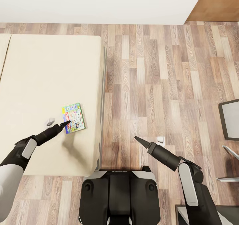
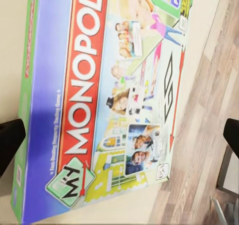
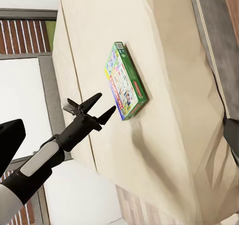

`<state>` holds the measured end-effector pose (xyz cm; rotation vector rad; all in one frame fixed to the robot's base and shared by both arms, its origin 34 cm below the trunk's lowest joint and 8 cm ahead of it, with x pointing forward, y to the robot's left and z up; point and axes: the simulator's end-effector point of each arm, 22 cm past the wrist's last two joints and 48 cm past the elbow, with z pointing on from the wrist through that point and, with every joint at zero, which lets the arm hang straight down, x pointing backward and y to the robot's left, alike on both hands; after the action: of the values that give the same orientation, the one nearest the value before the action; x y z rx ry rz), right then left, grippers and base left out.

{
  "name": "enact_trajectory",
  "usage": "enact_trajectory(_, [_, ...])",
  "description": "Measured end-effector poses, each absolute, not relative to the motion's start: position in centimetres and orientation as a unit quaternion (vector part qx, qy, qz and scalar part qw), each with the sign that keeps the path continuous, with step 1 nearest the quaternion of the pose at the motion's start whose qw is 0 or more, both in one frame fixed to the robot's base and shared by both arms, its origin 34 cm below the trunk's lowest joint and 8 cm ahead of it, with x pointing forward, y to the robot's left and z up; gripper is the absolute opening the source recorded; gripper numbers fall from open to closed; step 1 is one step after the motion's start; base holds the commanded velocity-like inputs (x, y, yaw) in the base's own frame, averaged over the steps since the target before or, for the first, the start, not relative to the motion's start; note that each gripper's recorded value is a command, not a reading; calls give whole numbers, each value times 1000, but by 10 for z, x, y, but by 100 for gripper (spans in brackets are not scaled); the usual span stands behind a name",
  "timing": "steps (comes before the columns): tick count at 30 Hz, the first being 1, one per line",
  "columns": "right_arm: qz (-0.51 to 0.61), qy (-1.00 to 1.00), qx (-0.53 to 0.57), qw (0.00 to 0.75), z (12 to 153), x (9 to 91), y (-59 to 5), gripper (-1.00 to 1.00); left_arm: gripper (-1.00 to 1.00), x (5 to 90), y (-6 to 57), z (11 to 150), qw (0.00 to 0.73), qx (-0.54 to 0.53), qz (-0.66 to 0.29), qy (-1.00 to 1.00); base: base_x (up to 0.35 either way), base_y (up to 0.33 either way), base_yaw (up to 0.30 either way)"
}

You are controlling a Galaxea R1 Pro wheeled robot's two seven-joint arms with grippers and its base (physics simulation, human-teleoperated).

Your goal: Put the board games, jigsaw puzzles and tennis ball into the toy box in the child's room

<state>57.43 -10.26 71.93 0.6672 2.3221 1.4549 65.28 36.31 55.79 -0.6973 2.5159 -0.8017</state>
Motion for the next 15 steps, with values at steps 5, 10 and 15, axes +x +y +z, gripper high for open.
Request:
enact_trajectory(5, [509, 813, 233, 160, 719, 574, -103, 100, 100, 652, 361, 558, 200, -252, -290, 901, 0, 0, 0])
enact_trajectory(10, [510, 812, 233, 160, 720, 574, -102, 100, 100, 651, 357, 557, 198, -251, -293, 901, 0, 0, 0])
enact_trajectory(15, [510, 812, 234, 159, 719, 573, -102, 100, 100, 647, 347, 555, 188, -236, -298, 906, 0, 0, 0])
